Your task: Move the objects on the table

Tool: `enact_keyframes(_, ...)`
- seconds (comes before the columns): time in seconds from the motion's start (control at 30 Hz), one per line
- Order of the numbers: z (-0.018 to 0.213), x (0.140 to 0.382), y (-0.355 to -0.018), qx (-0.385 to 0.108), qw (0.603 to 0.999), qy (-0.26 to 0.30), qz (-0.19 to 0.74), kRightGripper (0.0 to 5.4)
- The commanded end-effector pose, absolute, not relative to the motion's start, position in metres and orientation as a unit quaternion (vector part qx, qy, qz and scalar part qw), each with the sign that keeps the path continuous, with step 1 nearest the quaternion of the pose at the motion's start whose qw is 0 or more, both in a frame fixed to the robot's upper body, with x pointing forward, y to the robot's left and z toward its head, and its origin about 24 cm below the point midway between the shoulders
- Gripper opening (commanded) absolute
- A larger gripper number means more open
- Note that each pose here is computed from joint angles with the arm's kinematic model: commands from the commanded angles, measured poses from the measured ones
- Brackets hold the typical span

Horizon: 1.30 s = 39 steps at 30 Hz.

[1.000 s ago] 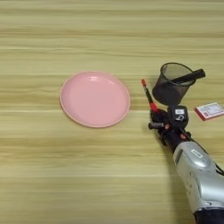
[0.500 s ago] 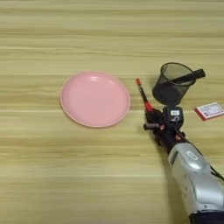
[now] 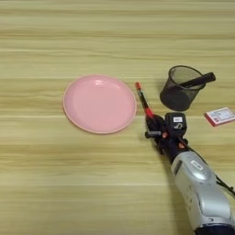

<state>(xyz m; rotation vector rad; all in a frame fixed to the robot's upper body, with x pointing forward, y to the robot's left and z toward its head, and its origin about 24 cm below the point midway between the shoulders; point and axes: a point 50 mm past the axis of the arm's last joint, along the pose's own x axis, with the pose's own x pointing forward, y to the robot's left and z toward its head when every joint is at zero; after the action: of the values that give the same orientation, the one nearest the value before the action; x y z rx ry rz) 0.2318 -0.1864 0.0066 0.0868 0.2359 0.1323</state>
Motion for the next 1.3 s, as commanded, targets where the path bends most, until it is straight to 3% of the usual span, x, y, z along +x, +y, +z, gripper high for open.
enact_keyframes(0.03,0.033,0.248,-0.188,0.025,0.996,0.055,0.066,0.79)
enact_keyframes(0.5,0.055,0.258,-0.183,0.021,0.997,0.008,0.074,0.79)
enact_keyframes(0.83,0.072,0.255,-0.16,0.022,0.992,-0.018,0.127,0.79)
enact_keyframes(1.3,0.068,0.248,-0.136,0.012,0.982,-0.003,0.188,0.79)
